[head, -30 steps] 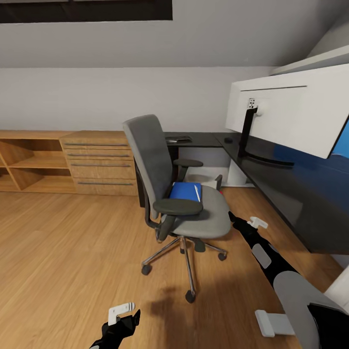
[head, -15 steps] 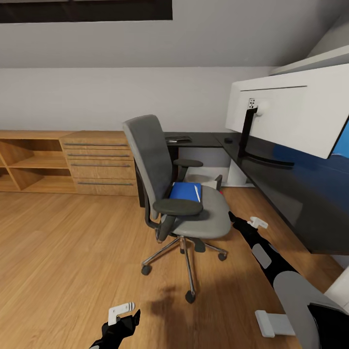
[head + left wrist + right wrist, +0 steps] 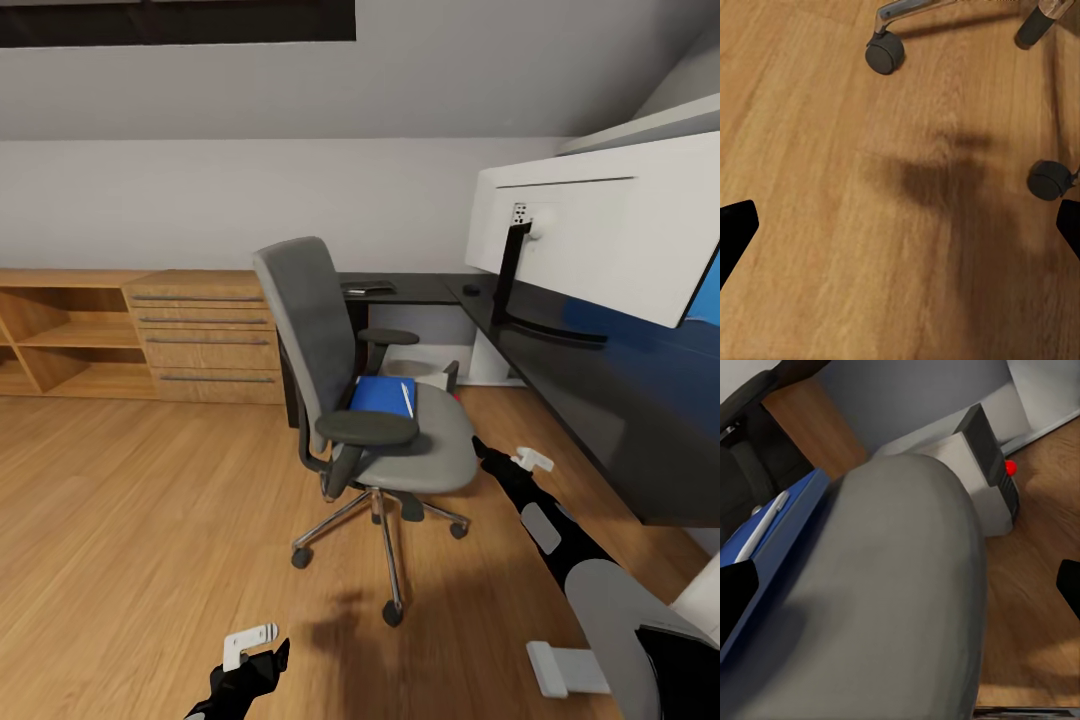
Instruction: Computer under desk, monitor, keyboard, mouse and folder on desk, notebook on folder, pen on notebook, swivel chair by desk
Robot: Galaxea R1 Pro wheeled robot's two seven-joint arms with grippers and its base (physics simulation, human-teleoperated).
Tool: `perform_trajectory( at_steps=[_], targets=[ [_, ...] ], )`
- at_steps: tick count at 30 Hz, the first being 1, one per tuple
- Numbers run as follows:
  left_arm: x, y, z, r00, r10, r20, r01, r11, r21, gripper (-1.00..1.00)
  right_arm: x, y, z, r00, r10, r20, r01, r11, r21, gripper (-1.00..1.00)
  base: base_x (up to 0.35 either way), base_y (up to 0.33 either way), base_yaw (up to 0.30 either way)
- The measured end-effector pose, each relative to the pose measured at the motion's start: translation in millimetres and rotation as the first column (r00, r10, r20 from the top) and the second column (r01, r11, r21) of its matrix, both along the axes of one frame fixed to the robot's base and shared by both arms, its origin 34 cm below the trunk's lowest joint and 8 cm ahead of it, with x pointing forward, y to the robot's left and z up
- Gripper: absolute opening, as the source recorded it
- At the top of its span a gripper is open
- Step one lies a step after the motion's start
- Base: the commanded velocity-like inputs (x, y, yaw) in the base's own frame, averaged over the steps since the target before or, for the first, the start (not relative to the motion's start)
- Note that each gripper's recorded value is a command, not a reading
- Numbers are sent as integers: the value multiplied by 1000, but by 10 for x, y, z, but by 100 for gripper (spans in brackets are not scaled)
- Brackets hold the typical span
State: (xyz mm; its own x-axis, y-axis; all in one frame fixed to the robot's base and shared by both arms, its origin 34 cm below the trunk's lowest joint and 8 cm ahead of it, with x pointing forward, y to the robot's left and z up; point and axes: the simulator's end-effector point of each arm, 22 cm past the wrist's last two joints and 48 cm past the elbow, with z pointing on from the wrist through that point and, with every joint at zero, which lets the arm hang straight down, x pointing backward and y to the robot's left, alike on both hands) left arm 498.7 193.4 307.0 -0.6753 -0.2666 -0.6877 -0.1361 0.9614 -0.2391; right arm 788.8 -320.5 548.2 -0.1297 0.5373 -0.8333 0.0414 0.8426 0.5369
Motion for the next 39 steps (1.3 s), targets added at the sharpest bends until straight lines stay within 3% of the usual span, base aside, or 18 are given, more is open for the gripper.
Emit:
perform_trajectory(
  at_steps=[15,26,39],
  targets=[
    [0,4,-2,1000,3,-1,-3,1000,-2,100,-25,-78,-54,1000,-13,-11,13,1000,8,100,86,0,0],
    [0,-2,-1,1000,3,-1,-3,1000,-4,100,-38,-278,-31,998,-69,-4,69,993,91,100,2,0,0],
    [0,-4,0,1000,3,0,-3,1000,-4,100,-70,-301,-127,997,-72,-33,75,990,122,100,0,0,0]
  ],
)
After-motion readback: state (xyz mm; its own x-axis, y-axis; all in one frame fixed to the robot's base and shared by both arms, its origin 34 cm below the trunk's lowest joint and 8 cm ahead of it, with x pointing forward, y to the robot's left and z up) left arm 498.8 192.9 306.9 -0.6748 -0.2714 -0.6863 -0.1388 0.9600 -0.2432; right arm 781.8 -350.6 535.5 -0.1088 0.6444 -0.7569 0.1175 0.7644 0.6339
